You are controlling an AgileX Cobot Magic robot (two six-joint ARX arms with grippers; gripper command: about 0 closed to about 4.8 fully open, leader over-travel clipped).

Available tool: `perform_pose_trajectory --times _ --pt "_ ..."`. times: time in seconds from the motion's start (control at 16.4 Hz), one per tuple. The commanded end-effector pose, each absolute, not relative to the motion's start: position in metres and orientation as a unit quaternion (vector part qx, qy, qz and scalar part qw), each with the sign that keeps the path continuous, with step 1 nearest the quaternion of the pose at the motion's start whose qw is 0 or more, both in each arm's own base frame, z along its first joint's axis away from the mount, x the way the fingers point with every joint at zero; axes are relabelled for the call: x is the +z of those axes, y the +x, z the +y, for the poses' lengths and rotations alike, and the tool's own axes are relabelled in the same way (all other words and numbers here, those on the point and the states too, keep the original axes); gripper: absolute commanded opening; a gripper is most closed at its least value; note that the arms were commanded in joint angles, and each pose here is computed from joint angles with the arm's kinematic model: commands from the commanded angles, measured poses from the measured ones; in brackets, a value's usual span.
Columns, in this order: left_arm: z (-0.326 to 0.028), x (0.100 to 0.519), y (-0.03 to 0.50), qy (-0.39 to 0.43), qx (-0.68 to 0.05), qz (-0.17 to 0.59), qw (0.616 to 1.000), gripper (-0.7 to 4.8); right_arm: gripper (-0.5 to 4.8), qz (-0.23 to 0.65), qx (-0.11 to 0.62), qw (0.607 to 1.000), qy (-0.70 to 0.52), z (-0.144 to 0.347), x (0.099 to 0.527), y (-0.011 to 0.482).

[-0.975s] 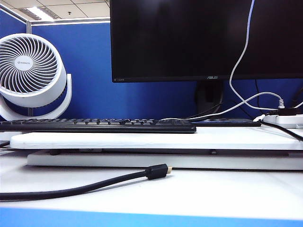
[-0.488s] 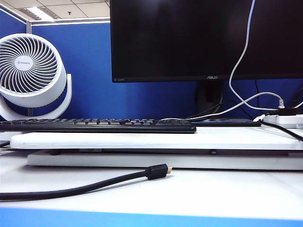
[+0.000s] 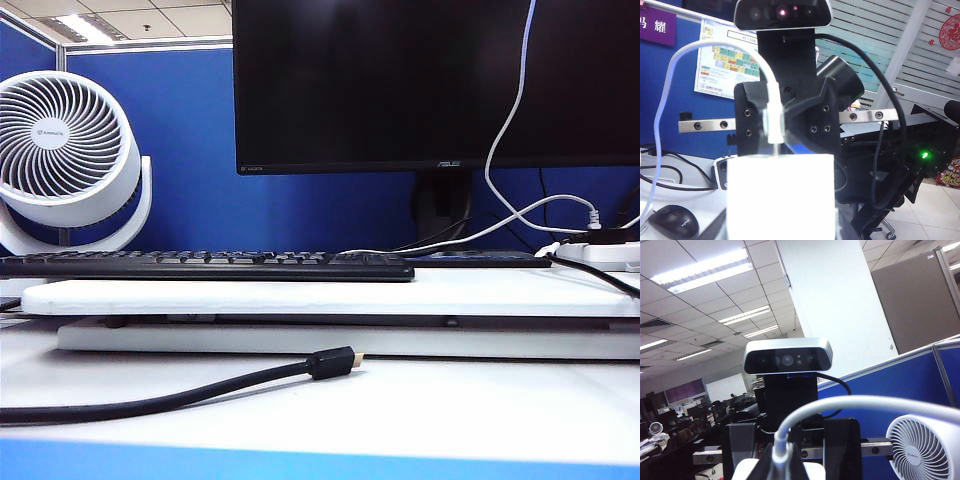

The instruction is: Pick up the Type-C charging cable and the charging base, insert one end of the Type-C charger into the corresponding slot on the base, and finally place the plugged-in charger back on the table.

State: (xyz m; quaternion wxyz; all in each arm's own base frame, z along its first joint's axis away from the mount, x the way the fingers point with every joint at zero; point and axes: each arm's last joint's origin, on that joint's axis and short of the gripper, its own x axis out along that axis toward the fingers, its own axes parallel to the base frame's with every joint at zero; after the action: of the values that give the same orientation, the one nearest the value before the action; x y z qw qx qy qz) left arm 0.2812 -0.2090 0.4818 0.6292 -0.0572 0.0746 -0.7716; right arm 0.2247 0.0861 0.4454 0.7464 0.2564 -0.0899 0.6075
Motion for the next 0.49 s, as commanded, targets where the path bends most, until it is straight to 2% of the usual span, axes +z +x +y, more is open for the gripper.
perform_pose_trajectory --times 0.06,0.49 --pt "-0.2073 0.4892 0.2778 -0.049 -0.774 0.051 0.629 1.11 -0.06 -0.103 0.608 0.748 0.245 0.0859 0.4476 0.2225" --pt "-0.2071 0.4939 0.2773 -0.054 -0.775 0.041 0.628 1.11 -0.06 -0.108 0.601 0.751 0.249 0.0856 0.4477 0.2231"
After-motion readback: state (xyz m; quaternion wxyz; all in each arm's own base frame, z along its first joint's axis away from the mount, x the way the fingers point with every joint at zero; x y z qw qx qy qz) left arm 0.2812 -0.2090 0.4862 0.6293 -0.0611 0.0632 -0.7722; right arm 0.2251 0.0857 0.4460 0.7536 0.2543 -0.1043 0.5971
